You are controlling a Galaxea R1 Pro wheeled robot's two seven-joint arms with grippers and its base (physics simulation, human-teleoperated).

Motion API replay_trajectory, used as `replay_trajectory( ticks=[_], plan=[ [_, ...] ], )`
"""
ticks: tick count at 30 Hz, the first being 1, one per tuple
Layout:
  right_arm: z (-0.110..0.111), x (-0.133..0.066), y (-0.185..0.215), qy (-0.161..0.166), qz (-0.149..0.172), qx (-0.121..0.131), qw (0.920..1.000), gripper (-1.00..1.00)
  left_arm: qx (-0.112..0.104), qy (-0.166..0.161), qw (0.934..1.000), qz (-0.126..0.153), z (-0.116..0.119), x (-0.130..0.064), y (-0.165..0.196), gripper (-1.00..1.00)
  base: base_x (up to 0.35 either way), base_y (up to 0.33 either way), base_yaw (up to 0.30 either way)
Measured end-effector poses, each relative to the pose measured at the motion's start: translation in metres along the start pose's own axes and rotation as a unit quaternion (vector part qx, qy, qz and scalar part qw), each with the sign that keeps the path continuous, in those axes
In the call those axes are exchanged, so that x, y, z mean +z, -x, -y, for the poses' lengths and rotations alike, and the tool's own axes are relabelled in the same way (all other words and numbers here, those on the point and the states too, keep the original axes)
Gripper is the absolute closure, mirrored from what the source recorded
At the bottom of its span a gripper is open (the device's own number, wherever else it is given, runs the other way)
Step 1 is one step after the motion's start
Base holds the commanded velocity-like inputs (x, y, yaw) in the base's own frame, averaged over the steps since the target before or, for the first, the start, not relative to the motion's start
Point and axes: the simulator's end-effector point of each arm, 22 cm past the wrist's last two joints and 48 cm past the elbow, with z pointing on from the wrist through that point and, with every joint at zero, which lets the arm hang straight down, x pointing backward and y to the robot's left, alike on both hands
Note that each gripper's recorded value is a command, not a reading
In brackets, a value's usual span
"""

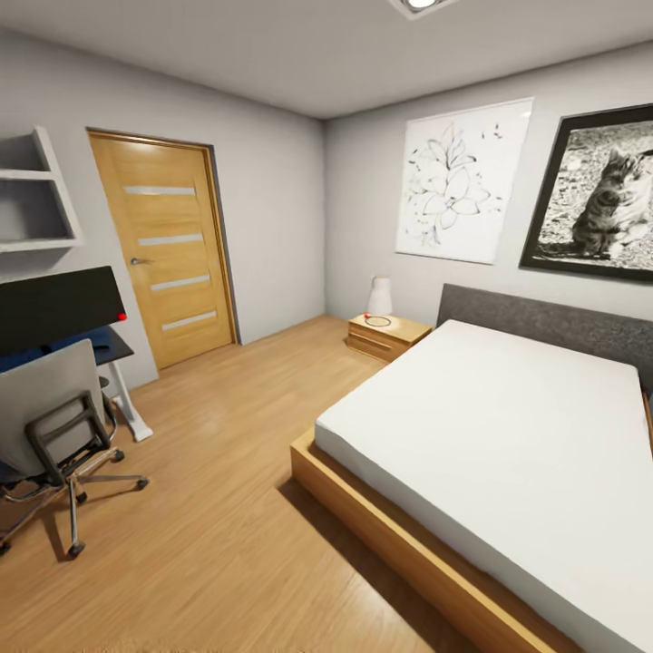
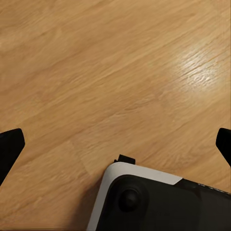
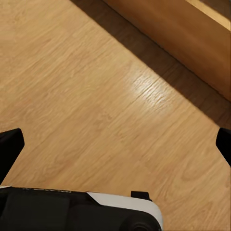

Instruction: In the bedroom, organize the workspace by keeping the computer under the desk, ensuring the monitor is on the desk, placing the keyboard on the desk next to the monitor, placing the mouse on the desk next to the keyboard, moving the folder from the swivel chair onto the desk next to the mouse, stacking the notebook on top of the folder with the pen on top of the notebook, and positioning the swivel chair next to the desk.

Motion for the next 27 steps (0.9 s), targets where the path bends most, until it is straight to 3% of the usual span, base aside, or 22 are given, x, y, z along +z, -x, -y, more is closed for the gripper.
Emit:
replay_trajectory(
  ticks=[13, 27],
  plan=[
    [-0.006, -0.002, -0.016, 0.01, -0.032, -0.014, 0.9994, -1.0, 0.0, 0.002, 1.0, -0.003, -0.002, 0.0, -0.002, -1.0, 0.0, 0.0, 0.265],
    [-0.007, -0.004, -0.023, 0.012, -0.042, -0.016, 0.9989, -1.0, 0.001, 0.002, 1.0, -0.007, -0.002, -0.001, -0.005, -1.0, 0.0, 0.0, 0.265]
  ],
)
